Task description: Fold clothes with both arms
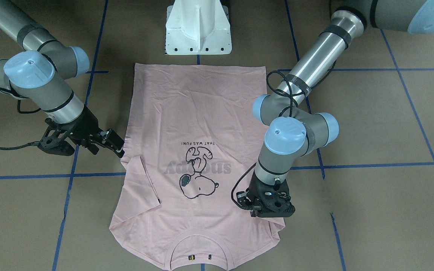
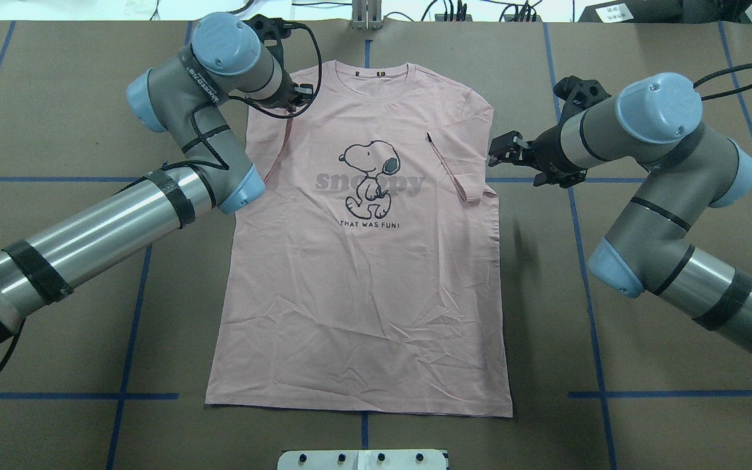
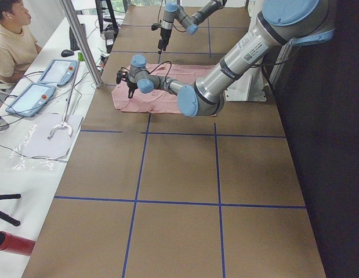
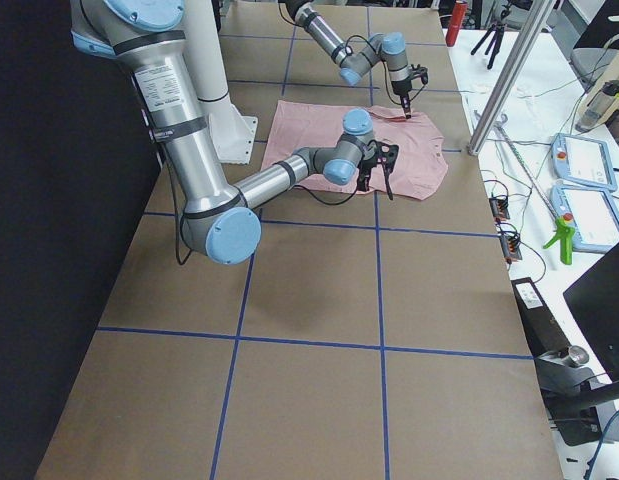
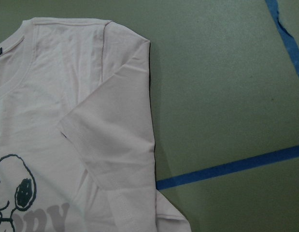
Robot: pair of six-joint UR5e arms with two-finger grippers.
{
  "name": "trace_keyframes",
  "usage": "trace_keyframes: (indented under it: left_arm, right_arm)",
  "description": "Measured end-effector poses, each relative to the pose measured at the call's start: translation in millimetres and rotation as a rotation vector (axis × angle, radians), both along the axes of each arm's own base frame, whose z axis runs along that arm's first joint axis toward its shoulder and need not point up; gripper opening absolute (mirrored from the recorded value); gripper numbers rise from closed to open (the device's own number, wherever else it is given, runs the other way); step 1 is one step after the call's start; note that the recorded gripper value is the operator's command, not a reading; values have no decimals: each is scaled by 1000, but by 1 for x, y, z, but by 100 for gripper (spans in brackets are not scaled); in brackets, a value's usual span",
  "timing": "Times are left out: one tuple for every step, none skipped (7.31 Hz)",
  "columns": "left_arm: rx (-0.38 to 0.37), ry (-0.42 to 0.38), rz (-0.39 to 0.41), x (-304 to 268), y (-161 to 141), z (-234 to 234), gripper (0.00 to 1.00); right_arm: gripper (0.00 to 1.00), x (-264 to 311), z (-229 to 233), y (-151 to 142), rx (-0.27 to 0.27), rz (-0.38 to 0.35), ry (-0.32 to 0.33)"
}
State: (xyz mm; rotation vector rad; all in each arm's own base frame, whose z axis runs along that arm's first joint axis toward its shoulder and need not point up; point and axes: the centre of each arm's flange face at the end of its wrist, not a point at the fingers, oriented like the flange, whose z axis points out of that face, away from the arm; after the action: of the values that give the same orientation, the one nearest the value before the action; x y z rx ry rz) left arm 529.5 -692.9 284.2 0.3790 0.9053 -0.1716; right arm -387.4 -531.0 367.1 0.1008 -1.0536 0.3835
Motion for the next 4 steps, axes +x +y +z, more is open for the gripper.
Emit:
trace_keyframes:
  left_arm:
    - [6, 6, -1, 2, 0, -3, 81]
    - [14, 15, 3, 3, 3, -7, 84]
    - [34, 37, 7, -2, 11, -14, 84]
    - [69, 77, 20, -14, 34, -20, 80]
  right_arm:
    - [100, 0, 0, 0, 1, 0, 0]
    - [100, 0, -1, 0, 2, -1, -2]
    - [100, 1, -2, 1, 1, 2, -4]
    - [100, 0, -7, 4, -2, 13, -12]
